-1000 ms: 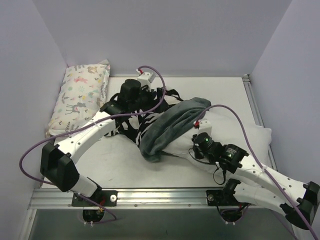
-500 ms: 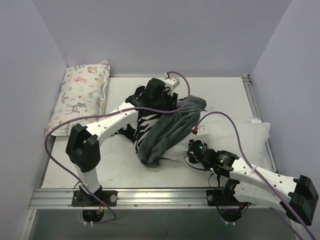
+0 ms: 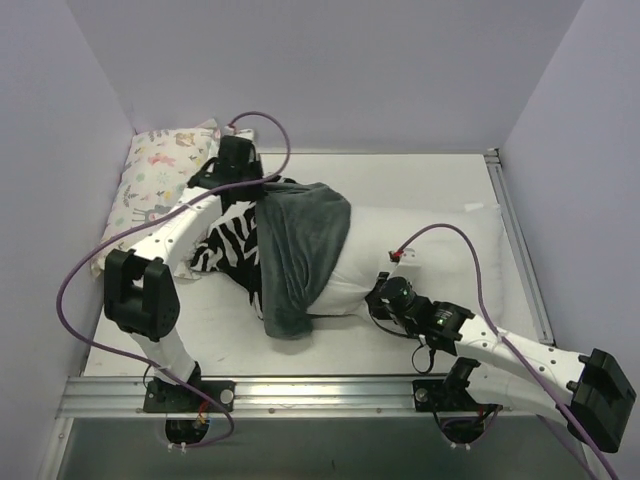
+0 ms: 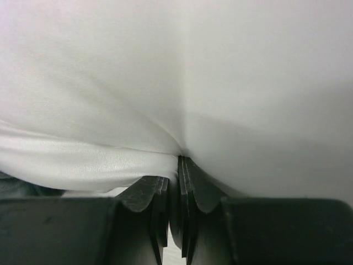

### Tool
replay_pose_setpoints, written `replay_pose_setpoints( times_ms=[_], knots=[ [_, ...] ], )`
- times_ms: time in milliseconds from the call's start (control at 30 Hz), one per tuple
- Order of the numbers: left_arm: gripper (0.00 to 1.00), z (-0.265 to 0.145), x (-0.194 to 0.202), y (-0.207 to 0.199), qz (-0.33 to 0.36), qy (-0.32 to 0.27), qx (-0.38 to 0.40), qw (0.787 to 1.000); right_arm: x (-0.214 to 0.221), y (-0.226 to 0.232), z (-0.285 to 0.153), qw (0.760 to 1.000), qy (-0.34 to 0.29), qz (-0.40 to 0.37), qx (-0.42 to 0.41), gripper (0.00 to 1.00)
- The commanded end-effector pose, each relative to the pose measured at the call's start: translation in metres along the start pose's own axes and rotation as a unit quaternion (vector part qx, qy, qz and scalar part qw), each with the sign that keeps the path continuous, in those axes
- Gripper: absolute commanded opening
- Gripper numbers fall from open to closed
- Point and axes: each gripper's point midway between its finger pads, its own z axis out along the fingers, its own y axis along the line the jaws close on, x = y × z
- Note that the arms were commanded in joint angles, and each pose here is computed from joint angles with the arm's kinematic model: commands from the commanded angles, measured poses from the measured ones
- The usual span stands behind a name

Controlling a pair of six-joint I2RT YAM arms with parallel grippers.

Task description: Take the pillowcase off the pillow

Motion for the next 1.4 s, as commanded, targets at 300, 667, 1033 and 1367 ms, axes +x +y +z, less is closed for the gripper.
replay_pose_setpoints(
  times_ms=[300,667,1033,1367],
  knots=[
    [0.00,-0.033,-0.012,0.189,-0.172,-0.054,-0.208,0.961,0.027,-0.068,-0.012,0.995,0.058,0.051,0.060,0.00],
    [0.00,-0.031,-0.013,0.174,-0.168,-0.033,-0.153,0.973,-0.057,-0.092,-0.058,0.992,-0.021,0.090,0.081,0.00],
    [0.00,-0.039,-0.020,0.177,-0.155,-0.027,-0.154,0.976,-0.155,-0.091,-0.109,0.984,-0.113,0.097,0.095,0.00],
    [0.00,-0.043,-0.018,0.202,-0.164,-0.020,-0.165,0.972,-0.208,-0.091,-0.141,0.976,-0.155,0.108,0.105,0.00]
  ],
)
